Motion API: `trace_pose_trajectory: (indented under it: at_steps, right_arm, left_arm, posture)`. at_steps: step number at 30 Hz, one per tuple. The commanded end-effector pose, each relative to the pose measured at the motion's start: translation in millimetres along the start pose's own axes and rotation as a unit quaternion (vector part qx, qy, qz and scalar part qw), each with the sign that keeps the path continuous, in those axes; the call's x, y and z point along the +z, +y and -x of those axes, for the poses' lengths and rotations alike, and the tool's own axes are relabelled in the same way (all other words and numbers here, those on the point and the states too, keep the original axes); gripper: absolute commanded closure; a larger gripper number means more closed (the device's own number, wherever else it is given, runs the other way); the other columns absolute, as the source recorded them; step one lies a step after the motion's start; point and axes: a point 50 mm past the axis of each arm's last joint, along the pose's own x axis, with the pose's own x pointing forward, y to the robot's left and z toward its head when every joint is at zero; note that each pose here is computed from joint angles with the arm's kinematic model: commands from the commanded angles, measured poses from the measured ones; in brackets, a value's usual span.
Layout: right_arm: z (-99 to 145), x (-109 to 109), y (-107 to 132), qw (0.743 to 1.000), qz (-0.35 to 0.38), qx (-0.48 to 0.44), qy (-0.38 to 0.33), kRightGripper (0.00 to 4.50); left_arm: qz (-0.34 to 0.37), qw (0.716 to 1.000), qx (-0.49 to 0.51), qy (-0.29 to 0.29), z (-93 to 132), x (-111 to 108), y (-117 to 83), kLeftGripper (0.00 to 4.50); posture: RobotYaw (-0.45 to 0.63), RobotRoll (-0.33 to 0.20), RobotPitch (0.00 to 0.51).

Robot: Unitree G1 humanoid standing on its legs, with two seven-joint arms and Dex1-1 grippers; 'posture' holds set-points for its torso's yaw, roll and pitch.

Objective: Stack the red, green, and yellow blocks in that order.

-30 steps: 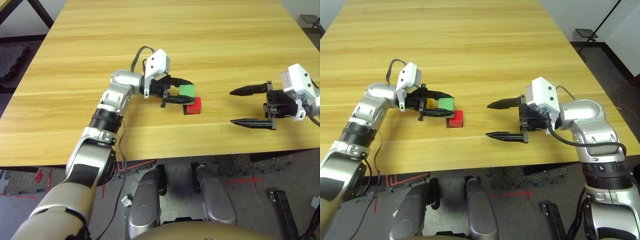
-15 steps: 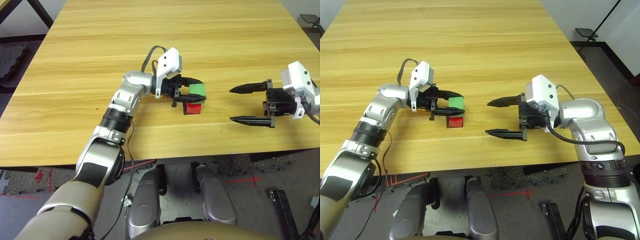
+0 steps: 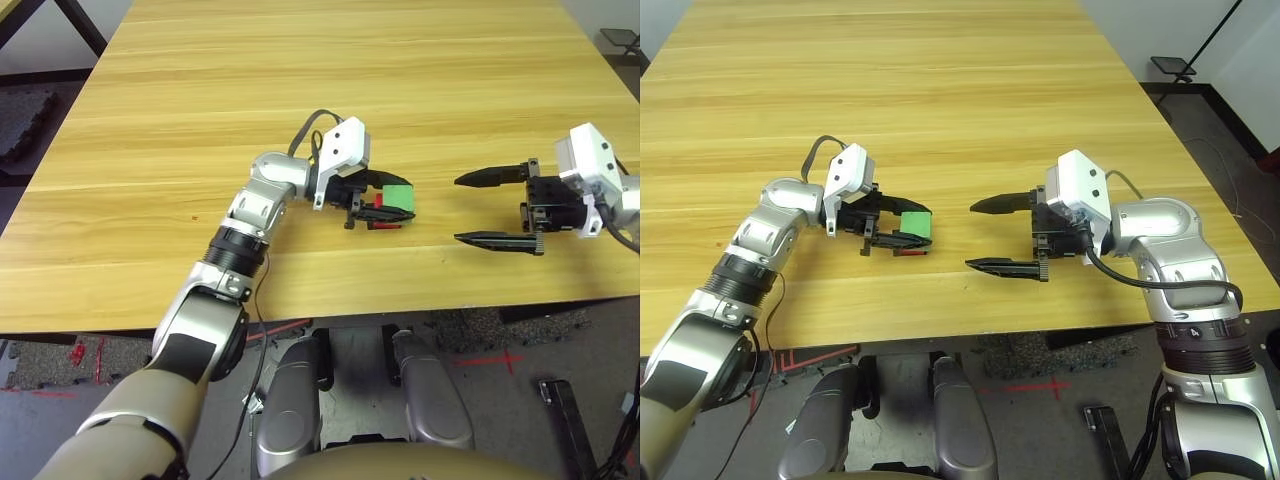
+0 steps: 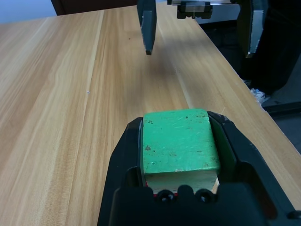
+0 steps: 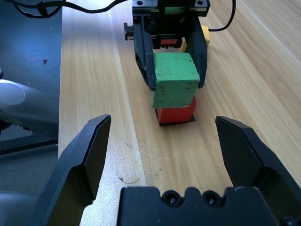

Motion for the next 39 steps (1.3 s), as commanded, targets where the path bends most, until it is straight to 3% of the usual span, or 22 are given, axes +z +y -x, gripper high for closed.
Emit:
trace_pose_trajectory:
  at_steps: [1,16,34,39]
  right_arm:
    - [-3.5,0.7,1.9,1.000,0.002,0.013,-0.002,0.00]
    - [-5.0,-3.0,2.9,1.000,0.000,0.020,-0.002,0.00]
    - [-6.7,-7.7,-0.2,1.000,0.004,0.022,-0.001,0.00]
    - [-6.8,-8.1,-0.8,1.000,0.006,0.022,-0.002,0.00]
  left_arm:
    - [-0.001,1.000,0.001,0.000,-0.5,-1.3,1.9,2.39]
    - [-0.009,1.000,0.020,0.017,6.4,-10.3,11.5,2.39]
    - [0.002,1.000,0.011,0.012,6.6,-10.8,7.9,2.39]
    - [0.006,1.000,0.015,0.010,5.9,-9.4,9.1,0.85]
  posture:
    - [0.13,0.051,0.249]
    - [0.13,0.047,0.251]
    - [0.14,0.045,0.246]
    - [0.15,0.044,0.240]
